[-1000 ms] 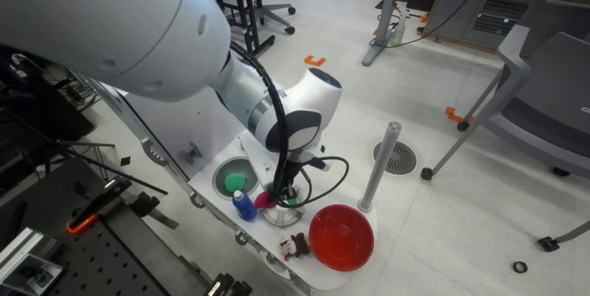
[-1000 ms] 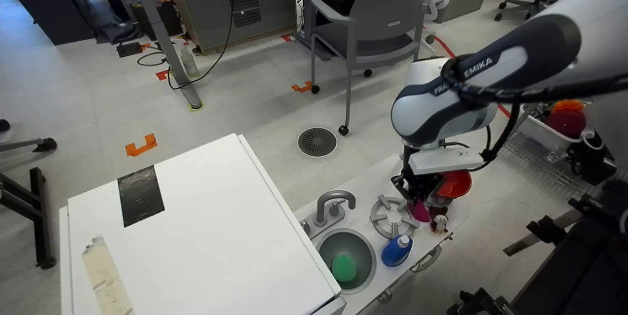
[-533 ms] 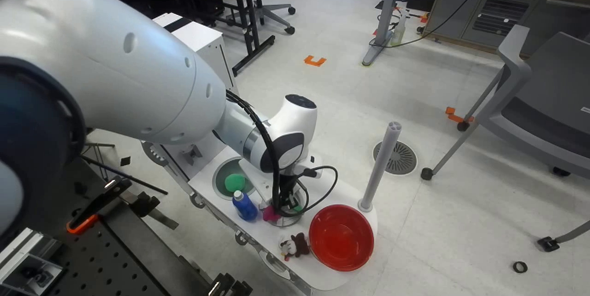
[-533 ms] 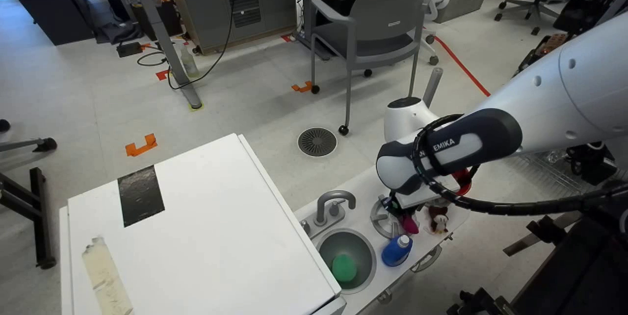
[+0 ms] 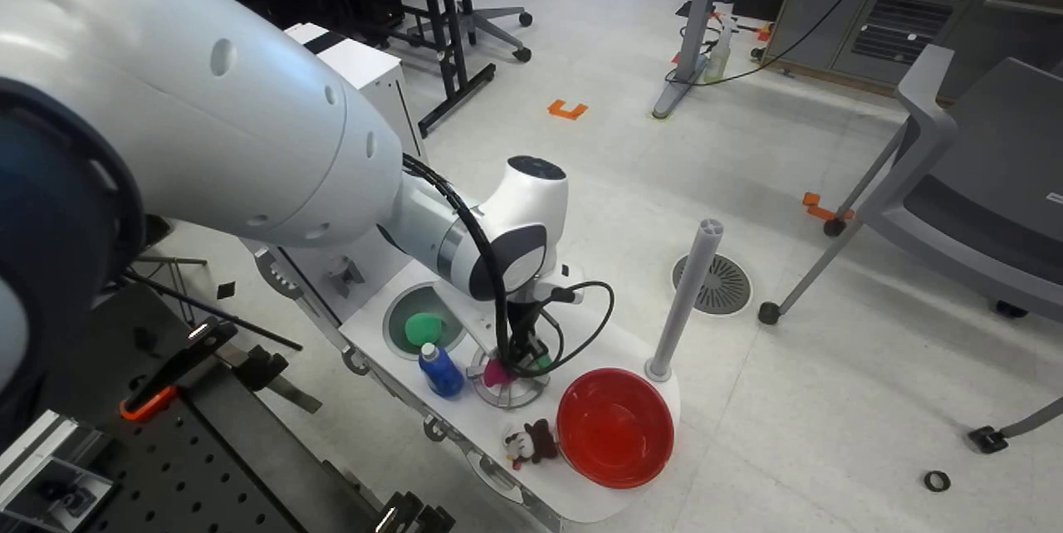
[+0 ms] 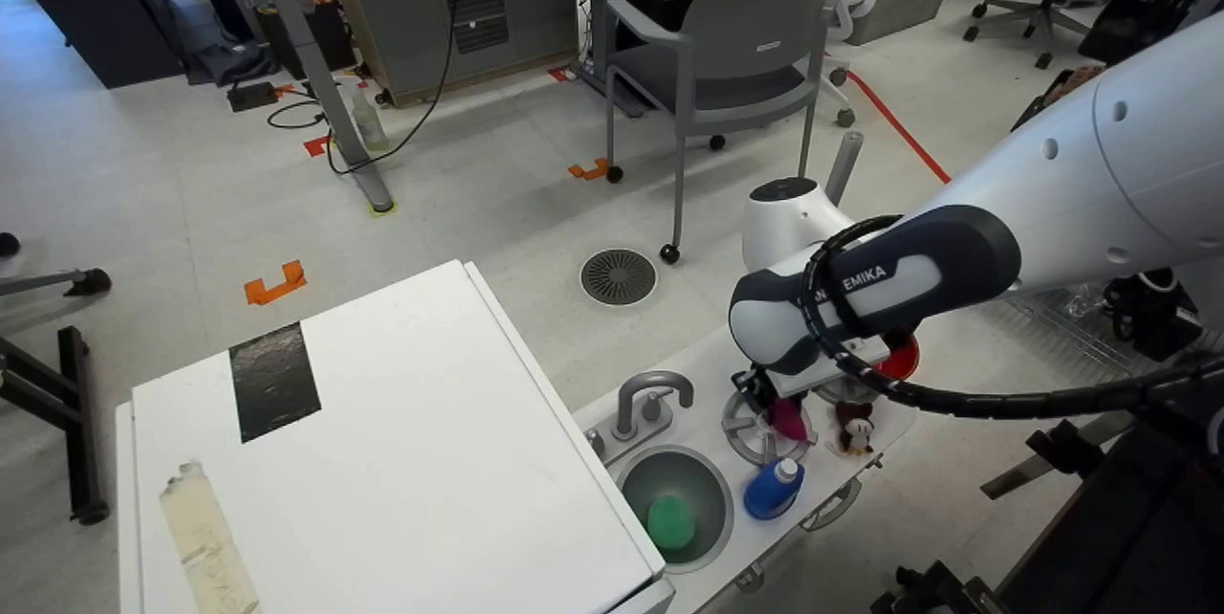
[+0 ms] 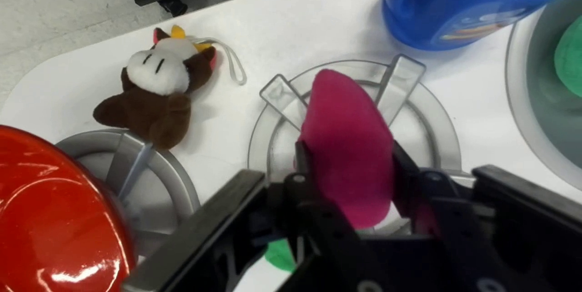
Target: Remove the tulip plush toy from the red bowl
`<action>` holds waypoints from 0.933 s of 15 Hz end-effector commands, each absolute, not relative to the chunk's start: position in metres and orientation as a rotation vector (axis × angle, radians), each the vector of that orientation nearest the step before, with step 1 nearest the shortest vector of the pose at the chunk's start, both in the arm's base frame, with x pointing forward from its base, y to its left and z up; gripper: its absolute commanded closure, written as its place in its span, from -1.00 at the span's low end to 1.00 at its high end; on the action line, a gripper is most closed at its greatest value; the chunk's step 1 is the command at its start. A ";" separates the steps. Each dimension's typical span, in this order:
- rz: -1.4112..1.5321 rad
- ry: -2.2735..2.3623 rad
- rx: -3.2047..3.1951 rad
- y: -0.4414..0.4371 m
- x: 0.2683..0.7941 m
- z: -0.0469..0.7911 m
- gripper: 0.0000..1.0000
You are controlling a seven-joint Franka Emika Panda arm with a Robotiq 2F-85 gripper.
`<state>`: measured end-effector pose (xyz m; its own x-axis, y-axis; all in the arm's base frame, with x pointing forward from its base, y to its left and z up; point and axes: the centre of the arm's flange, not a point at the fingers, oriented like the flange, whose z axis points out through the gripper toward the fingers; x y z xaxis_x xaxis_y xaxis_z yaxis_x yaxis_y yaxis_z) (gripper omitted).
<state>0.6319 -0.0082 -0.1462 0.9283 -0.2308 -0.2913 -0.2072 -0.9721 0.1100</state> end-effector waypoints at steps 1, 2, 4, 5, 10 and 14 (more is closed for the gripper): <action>-0.553 -0.352 2.991 -0.017 0.640 -0.154 -0.46; -0.629 -0.365 2.986 -0.018 0.635 -0.151 -0.63; -0.819 -0.361 2.973 -0.017 0.621 -0.135 -0.92; -0.904 -0.350 2.964 -0.017 0.614 -0.123 -0.99; -1.098 -0.221 3.049 -0.033 0.597 -0.028 -1.00; -1.057 -0.252 3.015 -0.042 0.618 -0.032 -1.00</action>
